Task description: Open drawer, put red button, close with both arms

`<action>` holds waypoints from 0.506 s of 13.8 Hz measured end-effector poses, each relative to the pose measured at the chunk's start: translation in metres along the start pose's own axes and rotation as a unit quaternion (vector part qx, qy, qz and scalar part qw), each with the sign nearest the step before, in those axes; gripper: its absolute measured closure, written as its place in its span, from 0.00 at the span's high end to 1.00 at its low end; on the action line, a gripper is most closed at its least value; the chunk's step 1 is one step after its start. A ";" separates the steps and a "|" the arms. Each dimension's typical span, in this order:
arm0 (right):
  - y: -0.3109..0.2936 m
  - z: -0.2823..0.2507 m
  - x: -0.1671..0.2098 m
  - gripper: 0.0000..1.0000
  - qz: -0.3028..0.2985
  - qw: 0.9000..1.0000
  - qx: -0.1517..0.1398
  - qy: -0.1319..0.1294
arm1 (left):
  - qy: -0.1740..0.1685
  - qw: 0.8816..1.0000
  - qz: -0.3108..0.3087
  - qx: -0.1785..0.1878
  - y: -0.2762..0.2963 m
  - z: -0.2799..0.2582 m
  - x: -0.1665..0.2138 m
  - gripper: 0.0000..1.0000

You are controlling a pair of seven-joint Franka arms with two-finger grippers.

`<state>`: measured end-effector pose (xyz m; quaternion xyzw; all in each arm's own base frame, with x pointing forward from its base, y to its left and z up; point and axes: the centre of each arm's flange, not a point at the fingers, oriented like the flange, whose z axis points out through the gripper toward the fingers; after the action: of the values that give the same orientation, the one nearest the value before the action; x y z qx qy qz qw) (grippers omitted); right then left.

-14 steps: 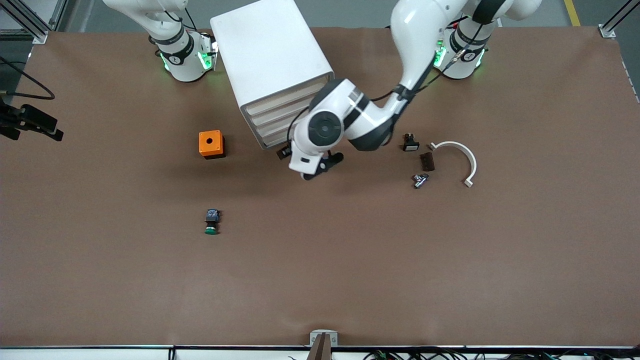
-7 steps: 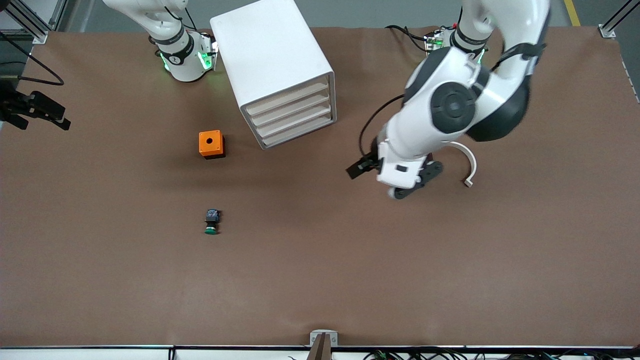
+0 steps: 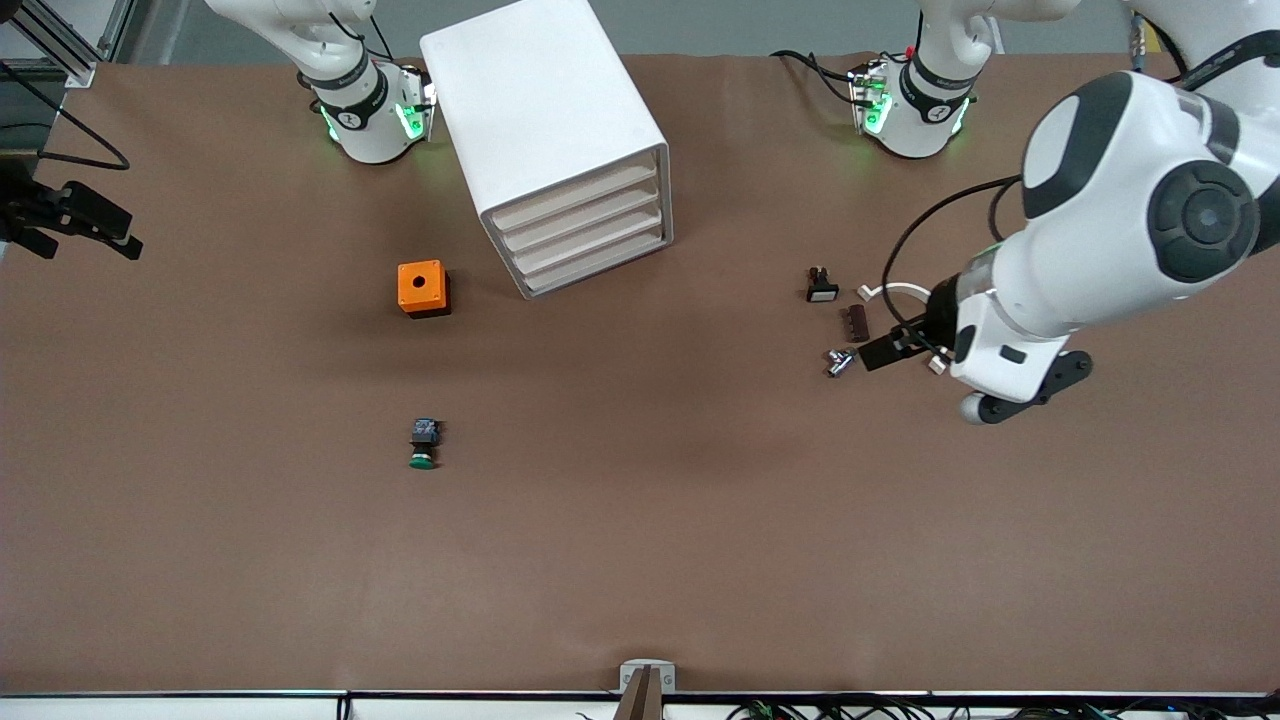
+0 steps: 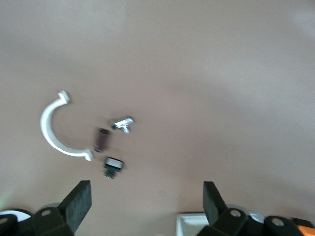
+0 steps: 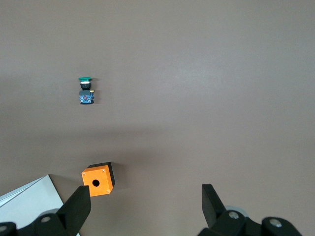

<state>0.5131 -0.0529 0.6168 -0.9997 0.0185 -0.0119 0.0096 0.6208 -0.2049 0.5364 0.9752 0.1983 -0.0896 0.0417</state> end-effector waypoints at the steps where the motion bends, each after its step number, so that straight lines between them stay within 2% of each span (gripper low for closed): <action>1: 0.000 0.001 0.000 1.00 0.000 1.000 0.000 -0.001 | 0.003 1.000 0.005 0.005 -0.008 -0.001 0.006 1.00; 7: 0.000 0.001 -0.004 1.00 0.000 1.000 0.001 -0.016 | 0.017 0.997 0.078 0.000 -0.096 -0.042 0.045 1.00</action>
<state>0.5090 -0.0527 0.6156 -0.9998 0.0186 0.0040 0.0111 0.6306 -0.0952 0.5643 0.9890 0.1220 -0.0699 0.0451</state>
